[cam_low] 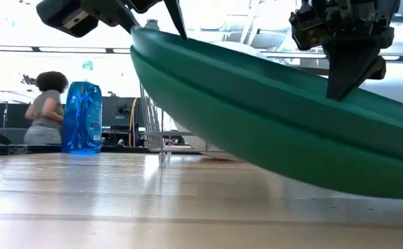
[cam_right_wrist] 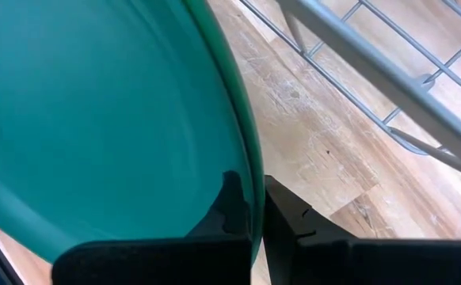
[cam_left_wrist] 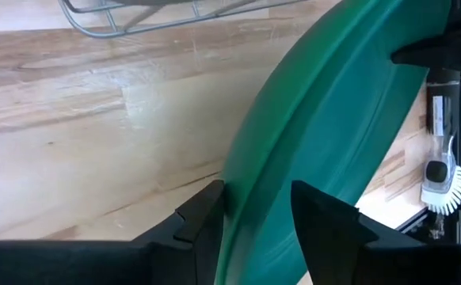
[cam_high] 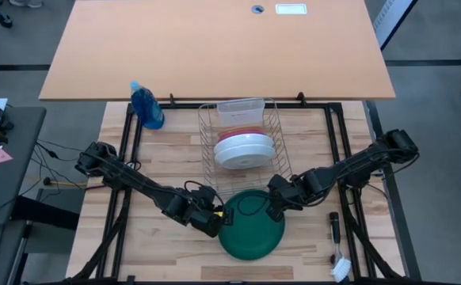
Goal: Sort dishes
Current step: Put the green plate in the dish rack
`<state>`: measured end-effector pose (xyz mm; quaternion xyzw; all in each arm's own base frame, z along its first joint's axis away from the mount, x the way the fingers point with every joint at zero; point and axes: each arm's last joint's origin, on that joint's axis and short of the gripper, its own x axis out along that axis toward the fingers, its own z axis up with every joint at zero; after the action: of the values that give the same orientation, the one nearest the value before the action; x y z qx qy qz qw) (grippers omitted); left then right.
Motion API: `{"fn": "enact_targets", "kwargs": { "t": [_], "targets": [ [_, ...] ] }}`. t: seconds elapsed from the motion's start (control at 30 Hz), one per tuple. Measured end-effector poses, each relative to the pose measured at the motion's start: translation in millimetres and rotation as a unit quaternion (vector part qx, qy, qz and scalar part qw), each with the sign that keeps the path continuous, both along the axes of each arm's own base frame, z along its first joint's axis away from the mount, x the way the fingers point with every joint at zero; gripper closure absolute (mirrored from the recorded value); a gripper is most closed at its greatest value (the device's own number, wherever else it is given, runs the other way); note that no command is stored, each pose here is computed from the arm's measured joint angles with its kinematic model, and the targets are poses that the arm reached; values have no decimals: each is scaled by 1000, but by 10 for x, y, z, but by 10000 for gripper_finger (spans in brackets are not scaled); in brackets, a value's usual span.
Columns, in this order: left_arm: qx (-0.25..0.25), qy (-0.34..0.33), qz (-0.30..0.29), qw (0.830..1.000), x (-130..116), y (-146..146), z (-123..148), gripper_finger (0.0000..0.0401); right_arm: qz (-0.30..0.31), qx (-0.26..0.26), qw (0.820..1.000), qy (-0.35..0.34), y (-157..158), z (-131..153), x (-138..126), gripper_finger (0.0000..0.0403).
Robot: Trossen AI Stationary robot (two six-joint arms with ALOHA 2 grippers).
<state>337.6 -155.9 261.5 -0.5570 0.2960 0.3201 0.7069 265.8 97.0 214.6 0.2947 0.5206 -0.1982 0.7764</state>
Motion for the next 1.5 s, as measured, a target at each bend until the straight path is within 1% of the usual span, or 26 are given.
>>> {"fn": "enact_targets", "kwargs": {
  "t": [0.27, 0.37, 0.67, 0.8, 1.0, 1.2, 1.4, 1.5],
  "targets": [
    [9, 26, 3, 1000, -42, 21, -28, 263, -5, 0, 1000, 4, -31, -3, 6, 394],
    [2, 31, -2, 1000, -45, 17, -30, 263, -5, 0, 1000, 4, -32, -3, 6, 394],
    [-6, 11, -12, 1000, -10, -5, -7, 263, -5, 0, 1000, 4, -35, -3, 7, 394],
    [0, 14, -20, 1000, -10, -8, -16, 269, -6, 0, 1000, 4, -35, -3, 7, 394],
    [14, 21, -36, 999, -1, -15, -42, 296, -8, 1, 1000, 4, -36, -6, 6, 394],
    [27, 23, -47, 998, -5, -10, -58, 340, -11, 2, 1000, 5, -36, -7, 6, 392],
    [24, 29, -53, 998, -13, 30, -219, 392, -13, 3, 1000, 5, -36, -8, 5, 382],
    [15, 20, -58, 998, -4, 34, -304, 395, -13, 3, 1000, 6, -37, -9, 3, 383]
  ]
}}
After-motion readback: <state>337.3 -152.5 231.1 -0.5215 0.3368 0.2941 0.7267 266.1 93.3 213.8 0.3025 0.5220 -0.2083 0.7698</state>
